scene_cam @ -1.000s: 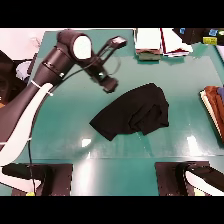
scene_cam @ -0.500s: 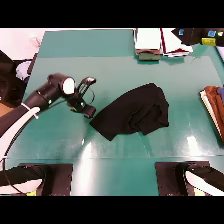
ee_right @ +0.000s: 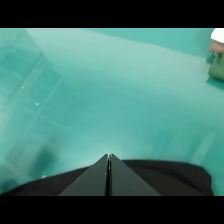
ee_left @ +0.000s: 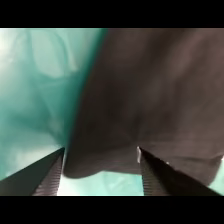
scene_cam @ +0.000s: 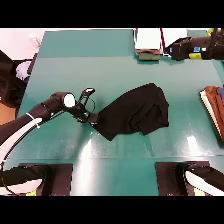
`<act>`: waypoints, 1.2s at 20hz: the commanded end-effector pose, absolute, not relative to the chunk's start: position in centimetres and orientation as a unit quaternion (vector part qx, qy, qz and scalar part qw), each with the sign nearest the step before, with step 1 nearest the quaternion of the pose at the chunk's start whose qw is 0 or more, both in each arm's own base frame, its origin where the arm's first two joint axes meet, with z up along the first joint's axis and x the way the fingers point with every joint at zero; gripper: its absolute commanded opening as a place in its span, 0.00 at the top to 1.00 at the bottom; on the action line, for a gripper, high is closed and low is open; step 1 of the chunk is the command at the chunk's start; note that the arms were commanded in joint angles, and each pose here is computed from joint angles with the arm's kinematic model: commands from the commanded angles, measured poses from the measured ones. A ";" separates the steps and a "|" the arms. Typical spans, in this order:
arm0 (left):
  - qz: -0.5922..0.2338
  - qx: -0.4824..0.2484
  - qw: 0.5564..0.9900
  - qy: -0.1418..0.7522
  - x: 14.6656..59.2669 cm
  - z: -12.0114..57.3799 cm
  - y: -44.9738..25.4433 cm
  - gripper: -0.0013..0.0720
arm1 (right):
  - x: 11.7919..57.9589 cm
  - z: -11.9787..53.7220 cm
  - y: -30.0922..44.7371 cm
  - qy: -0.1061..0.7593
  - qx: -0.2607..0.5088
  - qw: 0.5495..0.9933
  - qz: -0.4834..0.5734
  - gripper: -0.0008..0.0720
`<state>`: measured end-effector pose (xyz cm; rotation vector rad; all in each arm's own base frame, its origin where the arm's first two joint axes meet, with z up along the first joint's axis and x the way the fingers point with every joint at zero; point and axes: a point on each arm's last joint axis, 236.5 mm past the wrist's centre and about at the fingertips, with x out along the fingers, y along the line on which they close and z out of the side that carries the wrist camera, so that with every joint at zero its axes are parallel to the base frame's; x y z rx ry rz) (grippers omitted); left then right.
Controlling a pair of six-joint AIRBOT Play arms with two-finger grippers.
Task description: Fold the shirts.
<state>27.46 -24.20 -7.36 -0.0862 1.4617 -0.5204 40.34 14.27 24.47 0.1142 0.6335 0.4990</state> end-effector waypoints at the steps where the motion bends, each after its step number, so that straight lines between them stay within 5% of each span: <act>1: -0.236 -0.055 0.706 0.666 27.1 -8.4 -24.7 0.43 | 40.4 23.3 14.2 0.318 0.059 0.915 0.240 0.96; 2: -0.236 -0.055 0.704 0.668 27.0 -8.6 -24.7 0.73 | 40.4 23.2 14.2 0.319 0.059 0.915 0.240 0.96; 3: -0.237 -0.053 0.707 0.665 27.2 -8.4 -24.7 0.93 | 40.4 23.2 14.2 0.319 0.058 0.915 0.240 0.96; 11: -0.209 -0.033 0.789 0.577 37.6 1.3 -18.4 0.94 | 40.6 14.7 8.4 0.466 0.089 0.860 0.190 0.95; 12: -0.205 -0.037 0.798 0.565 38.6 2.3 -17.9 0.94 | 41.0 12.7 7.7 0.491 0.097 0.846 0.183 0.76; 13: -0.203 -0.039 0.806 0.555 39.3 3.2 -17.7 0.94 | 41.5 10.9 7.2 0.511 0.106 0.835 0.177 0.38; 14: -0.202 -0.041 0.810 0.549 39.7 3.7 -17.6 0.94 | 42.2 8.8 6.8 0.531 0.124 0.822 0.165 0.19; 22: -0.202 -0.041 0.811 0.548 39.8 3.8 -17.6 0.94 | 44.7 -5.2 8.3 0.629 0.158 0.747 0.143 0.23; 23: -0.202 -0.041 0.811 0.548 39.8 3.8 -17.6 0.94 | 44.8 -6.0 8.7 0.633 0.156 0.744 0.145 0.28; 24: -0.202 -0.041 0.811 0.548 39.8 3.8 -17.6 0.94 | 45.0 -6.5 9.2 0.632 0.152 0.745 0.146 0.47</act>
